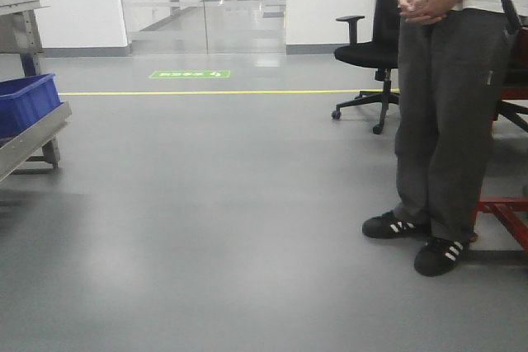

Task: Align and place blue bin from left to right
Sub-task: 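Carry the blue bin with both grippers across the floor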

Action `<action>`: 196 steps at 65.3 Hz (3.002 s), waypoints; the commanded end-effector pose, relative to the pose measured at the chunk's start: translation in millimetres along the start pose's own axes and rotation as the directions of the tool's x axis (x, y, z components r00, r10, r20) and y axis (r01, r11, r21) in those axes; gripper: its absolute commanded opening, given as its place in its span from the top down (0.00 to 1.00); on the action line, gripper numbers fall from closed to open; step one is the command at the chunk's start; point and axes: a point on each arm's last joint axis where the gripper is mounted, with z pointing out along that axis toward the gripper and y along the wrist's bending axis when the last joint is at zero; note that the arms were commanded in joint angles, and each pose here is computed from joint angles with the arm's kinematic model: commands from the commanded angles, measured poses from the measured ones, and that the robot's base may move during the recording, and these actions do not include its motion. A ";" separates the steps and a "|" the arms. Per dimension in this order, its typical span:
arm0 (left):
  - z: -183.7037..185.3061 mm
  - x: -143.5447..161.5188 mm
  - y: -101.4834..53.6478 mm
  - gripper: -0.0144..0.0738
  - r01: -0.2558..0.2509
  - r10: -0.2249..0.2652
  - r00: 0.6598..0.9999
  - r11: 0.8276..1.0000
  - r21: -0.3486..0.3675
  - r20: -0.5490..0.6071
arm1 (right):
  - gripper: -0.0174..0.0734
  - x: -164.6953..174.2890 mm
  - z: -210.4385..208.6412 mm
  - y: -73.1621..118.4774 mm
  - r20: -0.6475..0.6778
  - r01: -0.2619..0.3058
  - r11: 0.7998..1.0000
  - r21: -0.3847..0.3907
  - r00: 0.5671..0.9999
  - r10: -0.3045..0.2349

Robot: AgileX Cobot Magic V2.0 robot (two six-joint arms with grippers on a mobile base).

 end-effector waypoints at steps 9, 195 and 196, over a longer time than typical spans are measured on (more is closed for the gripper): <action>-20.5 -10.1 -6.1 0.96 -0.008 0.002 0.994 0.999 0.053 0.113 | 0.88 -12.9 -14.9 -0.6 0.132 -0.010 1.000 -0.001 0.991 0.010; -37.5 -52.6 -12.6 0.96 -0.050 -0.029 0.813 0.992 0.118 0.582 | 0.88 -13.4 -15.0 -0.4 0.138 -0.011 1.000 -0.003 0.990 0.011; -37.5 -52.6 -12.6 0.96 -0.050 -0.029 0.813 0.992 0.118 0.582 | 0.88 -13.4 -15.0 -0.4 0.138 -0.011 1.000 -0.003 0.990 0.011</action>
